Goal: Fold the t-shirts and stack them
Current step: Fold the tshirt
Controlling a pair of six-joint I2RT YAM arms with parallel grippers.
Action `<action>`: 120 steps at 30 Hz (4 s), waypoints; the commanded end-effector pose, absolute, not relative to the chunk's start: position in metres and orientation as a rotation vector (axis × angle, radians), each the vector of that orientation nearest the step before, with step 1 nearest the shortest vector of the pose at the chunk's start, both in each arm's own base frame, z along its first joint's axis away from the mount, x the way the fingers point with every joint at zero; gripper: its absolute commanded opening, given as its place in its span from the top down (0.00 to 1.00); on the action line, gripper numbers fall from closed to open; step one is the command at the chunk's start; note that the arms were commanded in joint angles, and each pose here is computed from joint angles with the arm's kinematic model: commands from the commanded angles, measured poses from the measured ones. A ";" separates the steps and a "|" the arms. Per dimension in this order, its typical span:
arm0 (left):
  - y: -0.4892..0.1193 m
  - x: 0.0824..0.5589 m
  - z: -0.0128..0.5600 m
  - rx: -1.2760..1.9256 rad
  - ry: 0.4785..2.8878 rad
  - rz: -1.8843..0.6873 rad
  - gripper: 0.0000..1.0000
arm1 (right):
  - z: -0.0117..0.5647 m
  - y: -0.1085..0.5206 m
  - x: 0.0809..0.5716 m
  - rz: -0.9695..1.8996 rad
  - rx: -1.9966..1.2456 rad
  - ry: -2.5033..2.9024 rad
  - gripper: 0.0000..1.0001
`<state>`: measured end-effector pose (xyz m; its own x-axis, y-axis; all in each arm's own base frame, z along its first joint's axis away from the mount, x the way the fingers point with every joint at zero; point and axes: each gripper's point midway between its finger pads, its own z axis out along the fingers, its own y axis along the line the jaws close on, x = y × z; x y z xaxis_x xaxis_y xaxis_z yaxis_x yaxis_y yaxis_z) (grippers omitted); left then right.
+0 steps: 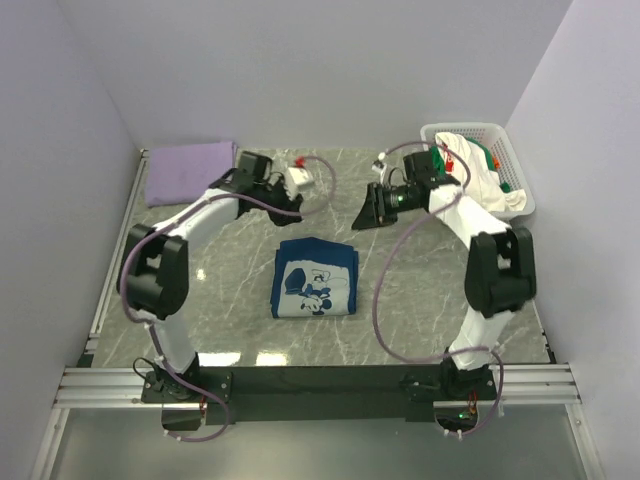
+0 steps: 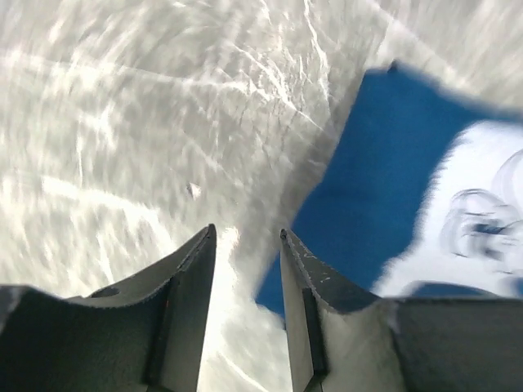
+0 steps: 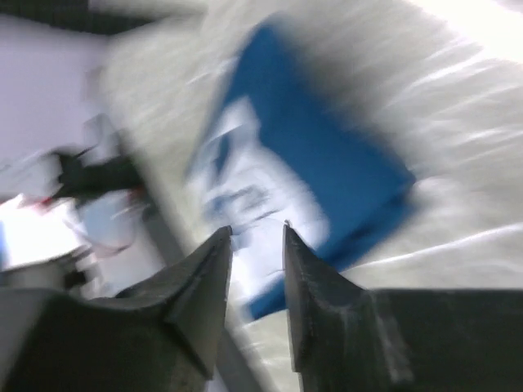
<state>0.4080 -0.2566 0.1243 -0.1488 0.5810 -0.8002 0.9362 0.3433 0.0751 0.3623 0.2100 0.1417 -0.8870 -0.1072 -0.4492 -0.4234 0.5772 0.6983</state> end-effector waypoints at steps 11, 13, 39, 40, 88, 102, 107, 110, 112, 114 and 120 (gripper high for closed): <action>-0.277 0.324 0.132 0.347 2.243 -1.453 0.45 | 0.083 0.280 0.272 1.577 -0.477 2.599 0.60; -0.280 0.337 0.114 0.233 2.310 -1.460 0.45 | 0.067 0.272 0.280 1.538 -0.416 2.648 0.63; -0.266 0.331 0.139 0.237 2.230 -1.566 0.53 | 0.147 0.276 0.295 1.559 -0.542 2.369 0.67; -0.266 0.317 0.132 0.195 2.265 -1.604 0.53 | 0.136 0.281 0.285 1.580 -0.564 2.397 0.67; -0.241 0.261 0.014 0.170 2.617 -1.496 0.59 | 0.002 0.243 0.242 1.502 -0.243 2.784 0.75; -0.276 0.351 0.137 0.353 2.158 -1.565 0.53 | 0.128 0.282 0.349 1.536 -0.378 2.332 0.73; -0.283 0.391 0.104 0.216 2.193 -1.523 0.52 | 0.095 0.287 0.394 1.501 -0.238 2.361 0.70; -0.280 0.411 0.079 0.121 2.243 -1.492 0.52 | 0.064 0.275 0.421 1.445 -0.096 2.413 0.70; -0.275 0.415 0.066 0.068 2.260 -1.501 0.52 | 0.043 0.263 0.435 1.409 0.040 2.466 0.70; -0.266 0.419 0.053 0.009 2.297 -1.481 0.53 | 0.022 0.243 0.443 1.360 0.173 2.517 0.70; -0.238 0.412 0.061 -0.004 2.280 -1.473 0.49 | 0.022 0.220 0.445 1.243 0.152 2.564 0.71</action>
